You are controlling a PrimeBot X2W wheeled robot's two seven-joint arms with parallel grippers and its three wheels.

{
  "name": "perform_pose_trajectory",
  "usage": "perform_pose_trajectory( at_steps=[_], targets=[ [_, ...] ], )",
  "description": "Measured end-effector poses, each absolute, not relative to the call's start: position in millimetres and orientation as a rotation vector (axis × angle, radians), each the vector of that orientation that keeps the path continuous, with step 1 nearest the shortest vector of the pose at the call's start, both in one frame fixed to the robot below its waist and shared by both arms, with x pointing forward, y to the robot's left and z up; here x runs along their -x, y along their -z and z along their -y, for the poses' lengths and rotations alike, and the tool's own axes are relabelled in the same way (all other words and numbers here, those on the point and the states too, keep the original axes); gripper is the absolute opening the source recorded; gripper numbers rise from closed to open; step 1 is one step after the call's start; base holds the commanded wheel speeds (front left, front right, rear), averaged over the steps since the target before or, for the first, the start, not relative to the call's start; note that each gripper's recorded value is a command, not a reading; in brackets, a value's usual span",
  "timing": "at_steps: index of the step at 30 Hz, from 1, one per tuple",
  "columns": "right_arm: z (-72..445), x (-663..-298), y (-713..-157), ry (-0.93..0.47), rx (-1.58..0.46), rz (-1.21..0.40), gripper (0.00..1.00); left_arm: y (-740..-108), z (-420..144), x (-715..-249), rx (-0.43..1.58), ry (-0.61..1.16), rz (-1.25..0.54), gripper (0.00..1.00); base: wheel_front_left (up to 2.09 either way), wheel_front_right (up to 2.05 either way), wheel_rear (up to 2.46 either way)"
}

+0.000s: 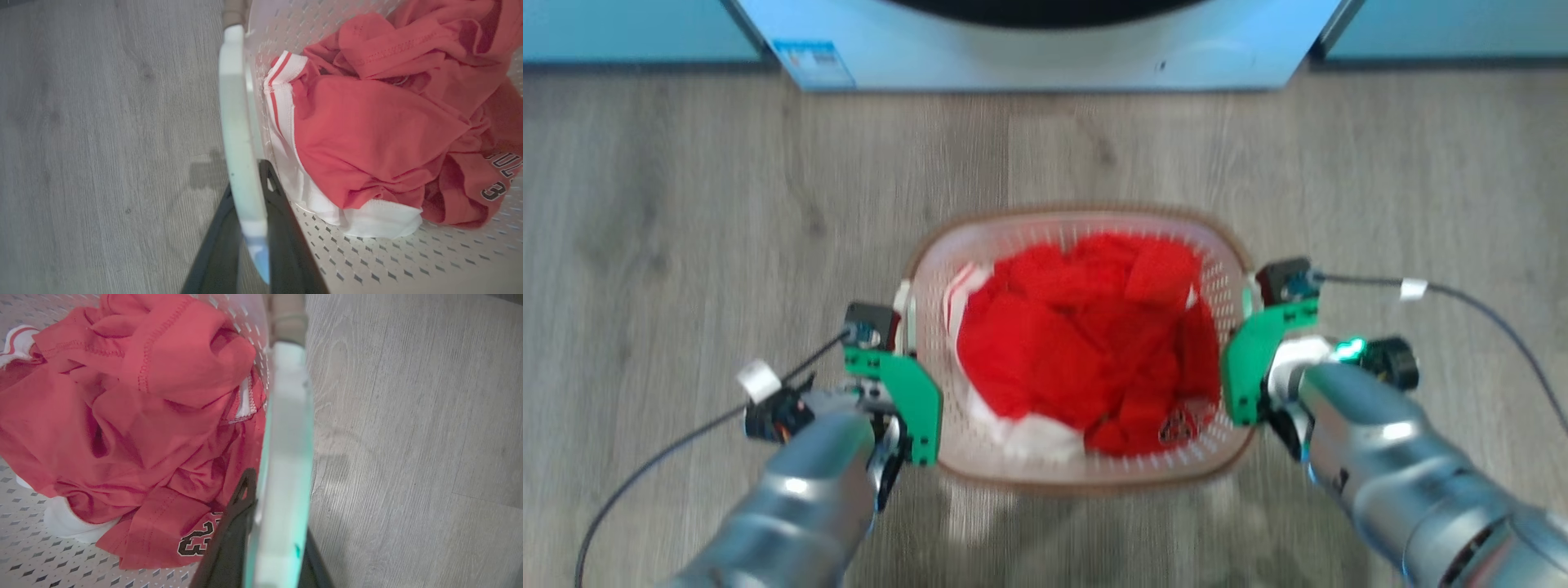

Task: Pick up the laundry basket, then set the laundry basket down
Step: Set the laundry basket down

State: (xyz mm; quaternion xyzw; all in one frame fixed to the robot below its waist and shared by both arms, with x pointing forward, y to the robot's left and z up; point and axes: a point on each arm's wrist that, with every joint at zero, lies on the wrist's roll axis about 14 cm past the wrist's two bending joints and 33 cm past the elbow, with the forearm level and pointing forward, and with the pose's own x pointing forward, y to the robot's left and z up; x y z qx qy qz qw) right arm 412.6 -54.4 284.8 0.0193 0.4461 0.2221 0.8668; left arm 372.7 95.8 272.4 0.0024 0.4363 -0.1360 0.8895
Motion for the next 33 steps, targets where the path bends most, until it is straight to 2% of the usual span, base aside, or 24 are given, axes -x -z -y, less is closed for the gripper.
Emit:
perform_pose_trajectory(
  at_steps=[12, 20, 33],
  targets=[
    [42, -467, -230, -0.491, -0.044, -0.954, 0.00, -226, -103, -420, -0.011, 0.260, -0.930, 0.00, 0.00, 0.00, 0.00],
    [40, -468, -183, -0.493, -0.056, -1.018, 0.00, -190, -107, -427, -0.015, 0.258, -0.974, 0.00, 0.00, 0.00, 0.00],
    [47, -468, -142, -0.476, -0.053, -1.053, 0.00, -155, -100, -432, -0.016, 0.281, -1.010, 0.00, 0.00, 0.00, 0.00]
  ],
)
